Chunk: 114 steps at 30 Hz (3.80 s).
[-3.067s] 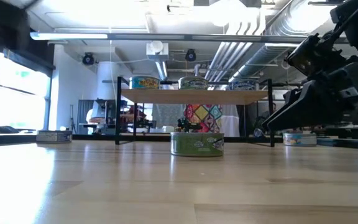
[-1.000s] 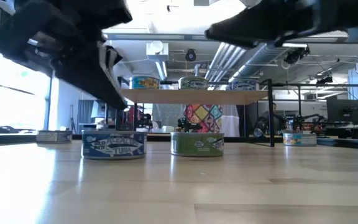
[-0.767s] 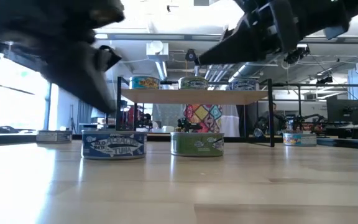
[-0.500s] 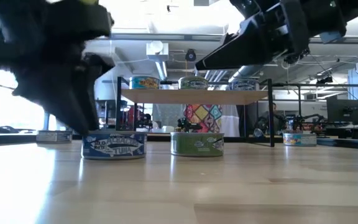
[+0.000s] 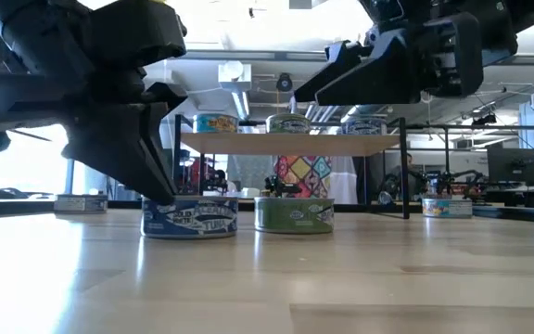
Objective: Stack canned seafood by type on shelf
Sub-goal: Stack the blue tuna can on top of the other blue tuna can on the shelf, then stack the yellow tuna can on top of the other yellow tuna can on the shelf
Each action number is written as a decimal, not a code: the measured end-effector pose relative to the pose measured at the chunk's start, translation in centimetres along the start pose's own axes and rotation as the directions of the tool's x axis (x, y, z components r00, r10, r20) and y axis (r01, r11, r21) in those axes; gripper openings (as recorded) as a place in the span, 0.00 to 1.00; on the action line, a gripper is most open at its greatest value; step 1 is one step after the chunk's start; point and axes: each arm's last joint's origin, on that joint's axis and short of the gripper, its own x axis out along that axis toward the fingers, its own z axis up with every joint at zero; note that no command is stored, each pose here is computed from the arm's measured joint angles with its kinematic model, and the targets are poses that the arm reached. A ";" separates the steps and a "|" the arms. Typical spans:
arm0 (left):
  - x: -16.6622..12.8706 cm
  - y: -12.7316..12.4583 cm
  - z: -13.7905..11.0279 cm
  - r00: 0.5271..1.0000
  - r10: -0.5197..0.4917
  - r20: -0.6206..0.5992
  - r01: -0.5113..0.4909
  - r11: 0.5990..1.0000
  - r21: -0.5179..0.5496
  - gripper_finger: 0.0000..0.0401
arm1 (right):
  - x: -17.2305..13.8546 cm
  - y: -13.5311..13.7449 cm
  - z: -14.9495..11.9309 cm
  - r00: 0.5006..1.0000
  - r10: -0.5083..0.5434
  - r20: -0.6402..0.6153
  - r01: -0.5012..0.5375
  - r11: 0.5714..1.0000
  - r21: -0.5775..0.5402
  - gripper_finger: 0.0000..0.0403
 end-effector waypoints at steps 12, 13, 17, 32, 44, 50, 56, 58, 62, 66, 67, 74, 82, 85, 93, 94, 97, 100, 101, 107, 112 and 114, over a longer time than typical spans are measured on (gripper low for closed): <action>-0.9 1.8 1.3 0.995 0.025 0.097 -0.012 0.991 -0.133 0.00 | 0.2 -2.2 -0.8 1.000 -0.023 0.003 0.023 1.000 -0.012 0.58; -0.8 1.9 1.3 0.995 0.028 0.097 -0.014 0.990 -0.143 0.00 | 0.3 -2.3 -0.9 1.000 -0.022 0.004 0.022 1.000 -0.022 0.59; -0.8 2.2 1.4 0.994 0.057 0.098 -0.038 0.981 -0.190 0.00 | 1.3 -2.1 -1.5 1.000 -0.024 0.016 0.025 0.998 -0.057 0.62; -0.8 2.6 1.1 0.972 0.219 0.087 -0.174 0.918 -0.357 0.00 | 8.4 -2.6 -2.5 0.990 -0.006 -0.139 -0.033 0.962 -0.271 0.69; -1.8 1.1 0.7 0.946 0.310 0.100 -0.255 0.895 -0.365 0.00 | 11.9 -3.7 -2.0 0.948 -0.134 -0.288 0.038 0.948 -0.316 0.58; -2.7 -0.2 0.0 0.913 0.395 0.097 -0.335 0.865 -0.373 0.00 | 11.9 -2.8 -1.4 0.957 -0.114 -0.267 0.037 0.960 -0.276 0.30; -3.7 -1.7 -1.5 0.901 0.430 0.061 -0.384 0.853 -0.353 0.00 | 11.2 -1.7 -0.6 0.935 -0.152 -0.320 0.077 0.969 -0.237 0.31; -4.1 -1.9 -2.1 0.899 0.436 0.034 -0.397 0.846 -0.357 0.00 | 10.0 -1.7 0.0 0.906 -0.187 -0.380 0.097 0.965 -0.243 0.31; -4.6 -2.0 -3.3 0.889 0.458 -0.026 -0.431 0.816 -0.385 0.00 | 6.0 -2.6 2.9 0.877 -0.226 -0.424 0.132 0.962 -0.238 0.31; -4.7 -1.9 -3.5 0.885 0.465 -0.037 -0.438 0.800 -0.411 0.00 | -0.1 -4.6 6.6 0.847 -0.344 -0.405 0.258 0.933 -0.252 0.31; -4.7 -1.9 -3.5 0.881 0.471 -0.031 -0.441 0.797 -0.413 0.00 | -1.8 -5.4 7.5 0.816 -0.420 -0.397 0.338 0.904 -0.260 0.31; -4.7 -1.7 -3.2 0.826 0.562 0.034 -0.498 0.757 -0.424 0.00 | -13.0 -13.8 11.3 0.528 -0.700 -0.481 0.715 0.672 -0.193 0.31; -4.6 -1.6 -3.0 0.816 0.576 0.046 -0.499 0.744 -0.444 0.00 | -15.1 -22.8 6.0 0.449 -0.585 -0.675 0.671 0.720 -0.178 0.31; -4.6 -1.6 -3.0 0.817 0.575 0.045 -0.500 0.744 -0.444 0.00 | -14.5 -25.1 3.3 0.381 -0.548 -0.744 0.645 0.735 -0.211 0.31; -4.6 -1.6 -3.0 0.817 0.574 0.045 -0.498 0.744 -0.446 0.00 | -12.3 -27.1 -1.2 0.223 -0.477 -0.850 0.613 0.747 -0.259 0.31; -4.6 -1.6 -3.0 0.817 0.574 0.046 -0.497 0.744 -0.446 0.00 | -12.0 -27.0 -1.4 0.218 -0.464 -0.858 0.598 0.759 -0.258 0.31; -4.6 -1.6 -3.0 0.818 0.573 0.048 -0.495 0.743 -0.450 0.00 | -11.8 -26.9 -1.9 0.196 -0.444 -0.874 0.576 0.774 -0.264 0.31; -4.5 -1.6 -2.9 0.819 0.572 0.051 -0.490 0.743 -0.456 0.00 | -11.9 -26.8 -1.9 0.184 -0.434 -0.882 0.580 0.772 -0.259 0.31; -4.5 -1.6 -2.9 0.819 0.571 0.052 -0.488 0.742 -0.459 0.00 | -11.9 -26.7 -1.9 0.185 -0.434 -0.882 0.593 0.765 -0.252 0.31; -4.5 -1.7 -2.8 0.821 0.569 0.057 -0.486 0.747 -0.455 0.00 | -12.0 -26.3 -2.0 0.190 -0.393 -0.900 0.582 0.783 -0.219 0.47; -4.5 -1.7 -2.7 0.822 0.565 0.065 -0.479 0.749 -0.458 0.00 | -11.9 -25.9 -1.9 0.190 -0.381 -0.905 0.563 0.797 -0.217 0.55; -4.5 -1.7 -2.6 0.823 0.565 0.067 -0.480 0.752 -0.451 0.00 | -11.9 -25.8 -1.8 0.193 -0.383 -0.904 0.561 0.799 -0.219 0.56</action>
